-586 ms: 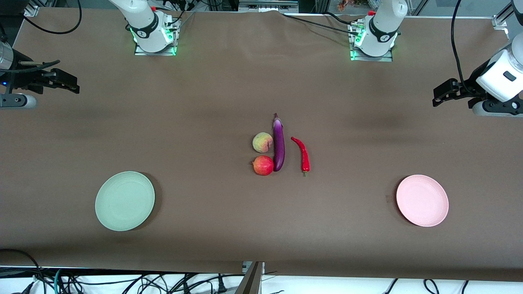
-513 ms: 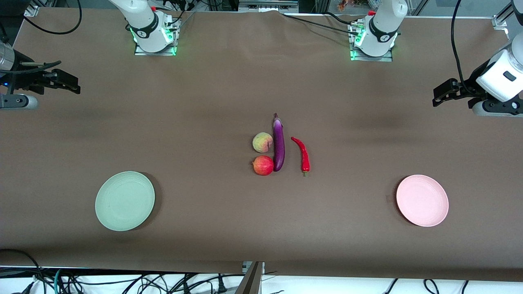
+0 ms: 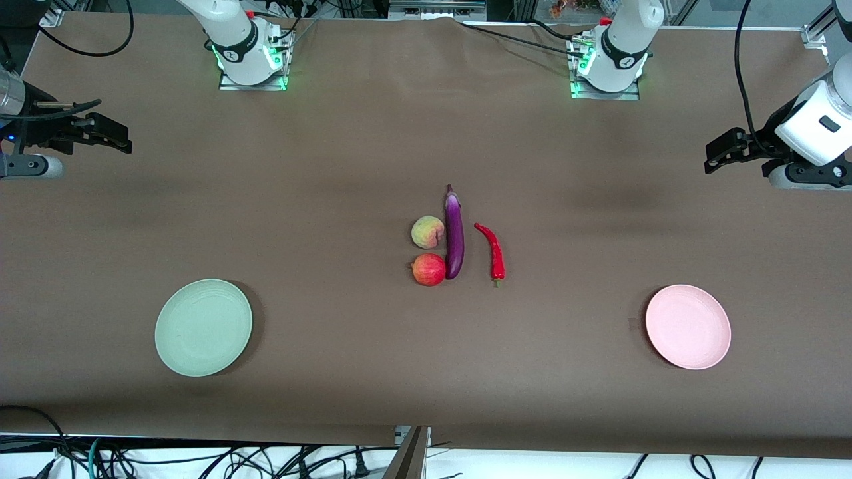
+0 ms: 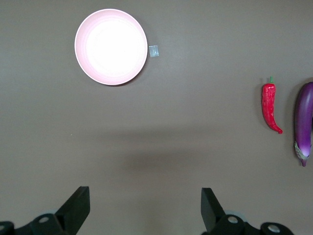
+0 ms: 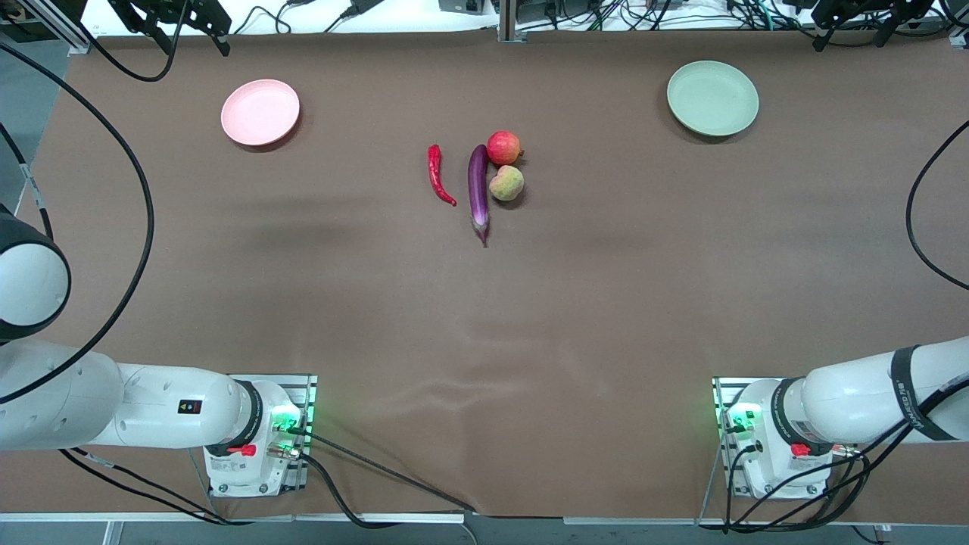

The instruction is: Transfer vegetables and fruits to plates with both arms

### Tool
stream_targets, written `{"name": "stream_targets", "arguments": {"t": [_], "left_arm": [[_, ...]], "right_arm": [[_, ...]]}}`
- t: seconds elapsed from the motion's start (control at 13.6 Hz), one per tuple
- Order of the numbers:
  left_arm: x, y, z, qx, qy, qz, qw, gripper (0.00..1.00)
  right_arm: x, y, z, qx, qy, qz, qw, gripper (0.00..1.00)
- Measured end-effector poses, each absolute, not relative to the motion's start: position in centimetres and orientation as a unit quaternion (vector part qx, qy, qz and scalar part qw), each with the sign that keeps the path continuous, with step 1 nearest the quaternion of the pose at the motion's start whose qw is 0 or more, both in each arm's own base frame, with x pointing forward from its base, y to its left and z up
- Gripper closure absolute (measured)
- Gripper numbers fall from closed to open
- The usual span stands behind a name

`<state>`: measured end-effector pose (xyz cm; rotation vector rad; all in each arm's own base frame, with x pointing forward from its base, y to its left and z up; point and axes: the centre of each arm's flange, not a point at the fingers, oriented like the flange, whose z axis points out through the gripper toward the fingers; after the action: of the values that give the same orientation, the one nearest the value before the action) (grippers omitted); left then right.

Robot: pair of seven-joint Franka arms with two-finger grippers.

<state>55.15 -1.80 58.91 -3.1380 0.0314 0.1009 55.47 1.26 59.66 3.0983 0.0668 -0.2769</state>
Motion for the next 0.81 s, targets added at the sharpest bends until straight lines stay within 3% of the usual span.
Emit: {"name": "stream_targets", "arguments": {"t": [0.81], "left_arm": [[55.25, -1.92, 58.80, -0.999, 0.011, 0.033, 0.001, 0.00]], "right_arm": [[55.66, 1.28, 59.25, 0.995, 0.022, -0.093, 0.015, 0.00]]}}
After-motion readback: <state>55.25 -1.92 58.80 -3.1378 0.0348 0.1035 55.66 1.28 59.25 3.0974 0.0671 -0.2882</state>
